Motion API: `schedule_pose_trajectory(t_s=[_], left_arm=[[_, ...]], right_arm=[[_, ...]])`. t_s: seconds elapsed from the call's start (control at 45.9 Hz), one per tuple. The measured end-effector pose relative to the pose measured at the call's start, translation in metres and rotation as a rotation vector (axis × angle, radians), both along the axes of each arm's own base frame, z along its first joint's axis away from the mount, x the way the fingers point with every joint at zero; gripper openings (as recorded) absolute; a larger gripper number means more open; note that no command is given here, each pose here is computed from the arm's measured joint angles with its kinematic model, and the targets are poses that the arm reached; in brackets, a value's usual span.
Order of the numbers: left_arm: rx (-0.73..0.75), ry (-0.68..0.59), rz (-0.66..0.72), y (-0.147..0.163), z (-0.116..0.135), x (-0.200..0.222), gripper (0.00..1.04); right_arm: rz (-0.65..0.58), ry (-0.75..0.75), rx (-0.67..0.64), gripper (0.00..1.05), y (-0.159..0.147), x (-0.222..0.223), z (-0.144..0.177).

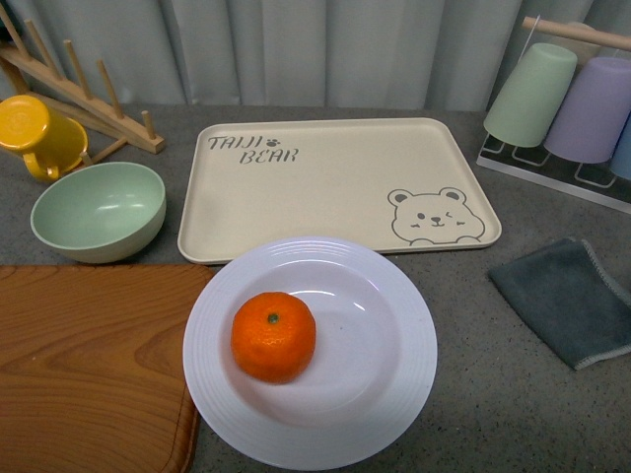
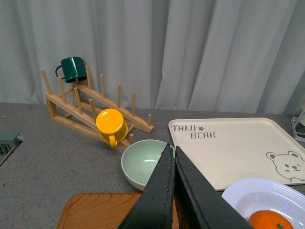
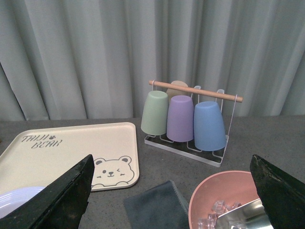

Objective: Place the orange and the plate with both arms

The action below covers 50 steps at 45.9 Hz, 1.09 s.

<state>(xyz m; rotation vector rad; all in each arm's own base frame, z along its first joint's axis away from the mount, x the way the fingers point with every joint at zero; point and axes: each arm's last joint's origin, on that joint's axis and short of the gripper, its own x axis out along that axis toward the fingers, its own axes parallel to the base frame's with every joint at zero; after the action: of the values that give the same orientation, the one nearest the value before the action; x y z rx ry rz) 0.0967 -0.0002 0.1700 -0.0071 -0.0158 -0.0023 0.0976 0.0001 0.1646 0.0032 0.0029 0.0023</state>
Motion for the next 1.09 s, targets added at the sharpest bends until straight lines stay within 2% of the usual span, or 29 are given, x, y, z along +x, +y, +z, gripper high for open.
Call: schedule_pose_trajectory(t_s=[0.065, 0.24, 0.545, 0.588, 0.675, 0.937, 1.089], left_arm=[[0.000, 0.000, 0.000, 0.000, 0.000, 0.000, 0.11], [0.000, -0.001, 0.000, 0.000, 0.000, 0.000, 0.47], [0.000, -0.001, 0.000, 0.000, 0.000, 0.000, 0.95], [0.001, -0.001, 0.000, 0.000, 0.000, 0.000, 1.00], [0.002, -0.001, 0.000, 0.000, 0.000, 0.000, 0.98], [0.002, -0.001, 0.000, 0.000, 0.000, 0.000, 0.98], [0.002, -0.001, 0.000, 0.000, 0.000, 0.000, 0.98]], right_arm=[[0.000, 0.000, 0.000, 0.96, 0.000, 0.000, 0.000], [0.000, 0.000, 0.000, 0.96, 0.000, 0.000, 0.000], [-0.001, 0.002, 0.000, 0.96, 0.000, 0.000, 0.000], [-0.010, 0.040, -0.010, 0.96, 0.000, 0.000, -0.001], [-0.017, 0.180, -0.025, 0.96, 0.002, 0.006, -0.003], [-0.007, 0.300, 0.029, 0.96, -0.003, 0.045, -0.006], [0.041, 0.443, 0.093, 0.96, -0.007, 0.074, -0.013]])
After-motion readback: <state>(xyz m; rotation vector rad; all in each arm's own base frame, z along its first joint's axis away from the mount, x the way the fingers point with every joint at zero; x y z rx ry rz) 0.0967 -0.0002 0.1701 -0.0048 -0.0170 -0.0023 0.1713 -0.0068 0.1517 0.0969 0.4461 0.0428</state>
